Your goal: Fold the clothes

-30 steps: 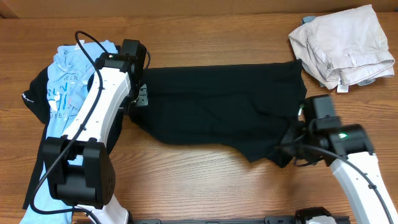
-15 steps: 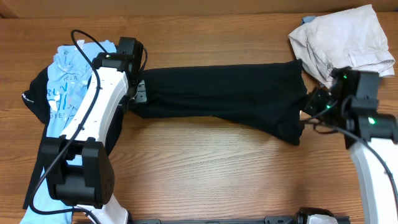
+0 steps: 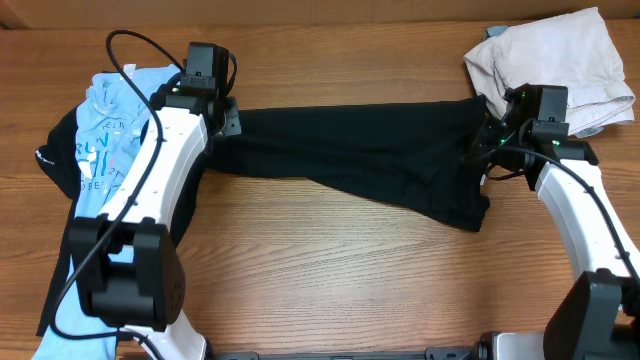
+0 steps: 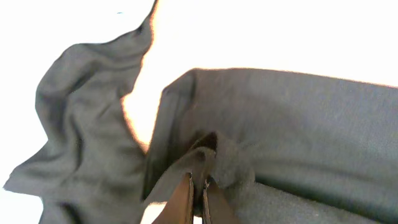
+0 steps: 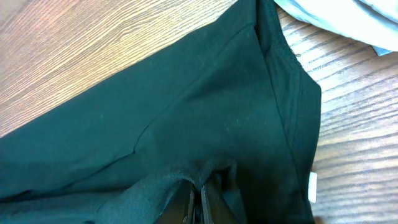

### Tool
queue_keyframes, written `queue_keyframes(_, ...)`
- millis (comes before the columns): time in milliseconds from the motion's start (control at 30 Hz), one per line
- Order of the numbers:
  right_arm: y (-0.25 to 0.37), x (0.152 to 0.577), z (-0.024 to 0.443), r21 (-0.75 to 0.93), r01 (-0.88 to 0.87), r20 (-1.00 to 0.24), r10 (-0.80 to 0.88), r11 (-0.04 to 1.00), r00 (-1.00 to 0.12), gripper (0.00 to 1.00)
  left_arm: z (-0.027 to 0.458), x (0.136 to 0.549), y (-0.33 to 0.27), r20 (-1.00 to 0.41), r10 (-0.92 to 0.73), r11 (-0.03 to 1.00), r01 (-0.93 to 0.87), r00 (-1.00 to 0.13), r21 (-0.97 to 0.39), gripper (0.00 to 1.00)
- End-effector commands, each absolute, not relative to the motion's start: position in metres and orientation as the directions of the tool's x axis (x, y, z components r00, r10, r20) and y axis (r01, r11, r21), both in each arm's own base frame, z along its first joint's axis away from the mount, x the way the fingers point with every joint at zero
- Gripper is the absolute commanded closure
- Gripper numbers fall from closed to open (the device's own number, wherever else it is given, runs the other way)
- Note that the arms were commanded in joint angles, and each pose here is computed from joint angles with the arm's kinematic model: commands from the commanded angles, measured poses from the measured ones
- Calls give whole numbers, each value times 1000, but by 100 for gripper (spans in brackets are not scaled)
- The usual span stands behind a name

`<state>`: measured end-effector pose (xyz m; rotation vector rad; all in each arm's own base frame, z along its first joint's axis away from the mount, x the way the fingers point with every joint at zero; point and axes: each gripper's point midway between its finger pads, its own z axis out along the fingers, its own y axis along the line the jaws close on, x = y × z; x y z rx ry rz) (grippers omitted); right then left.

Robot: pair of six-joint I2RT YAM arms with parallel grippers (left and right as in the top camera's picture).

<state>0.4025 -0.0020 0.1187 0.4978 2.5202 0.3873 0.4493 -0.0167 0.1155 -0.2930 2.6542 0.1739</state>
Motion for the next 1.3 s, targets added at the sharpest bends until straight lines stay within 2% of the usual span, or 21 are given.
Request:
queue_keyframes(0,1,412,125,369,227,-482,395,901,-782,96,93,464,-24,-441,-180,975,-220,-879,40,94)
queue_keyframes(100,0,418,125,365,218,-502,388,905,-773,96,75,476,-25,-447,-180,975,-220,-876,38,85)
queue_keyframes(133,-1,420,125,366,215,-508,387,906,-769,95,69,479,-25,-448,-181,975,-220,-876,38,78)
queue_keyframes(167,-1,423,124,366,212,-513,387,906,-766,87,64,481,-26,-448,-180,975,-220,-876,38,67)
queue_keyframes(267,-2,429,121,368,208,-522,387,906,-760,29,57,484,-24,-448,-155,978,-201,-880,57,23)
queue_keyframes(300,-2,429,121,368,207,-524,386,906,-759,16,58,485,-23,-449,-145,979,-193,-882,62,14)
queue_keyframes(333,-2,429,121,367,205,-525,384,908,-759,6,64,484,-20,-448,-135,980,-185,-884,69,0)
queue_keyframes(400,-2,429,123,367,204,-528,383,908,-758,0,73,480,-13,-431,-119,981,-172,-894,86,0)
queue_keyframes(533,-1,423,128,366,207,-521,384,907,-762,0,101,468,7,-383,-157,979,-194,-910,61,0)
queue_keyframes(700,2,414,132,376,207,-498,386,903,-777,0,119,460,-7,-335,-59,990,-11,-941,-143,0)
queue_keyframes(800,5,410,129,385,208,-477,386,899,-790,0,114,455,-4,-322,-27,978,41,-946,-203,0)
queue_keyframes(1267,3,405,125,368,225,-462,387,902,-798,0,66,447,-8,-248,77,965,135,-966,-227,0)
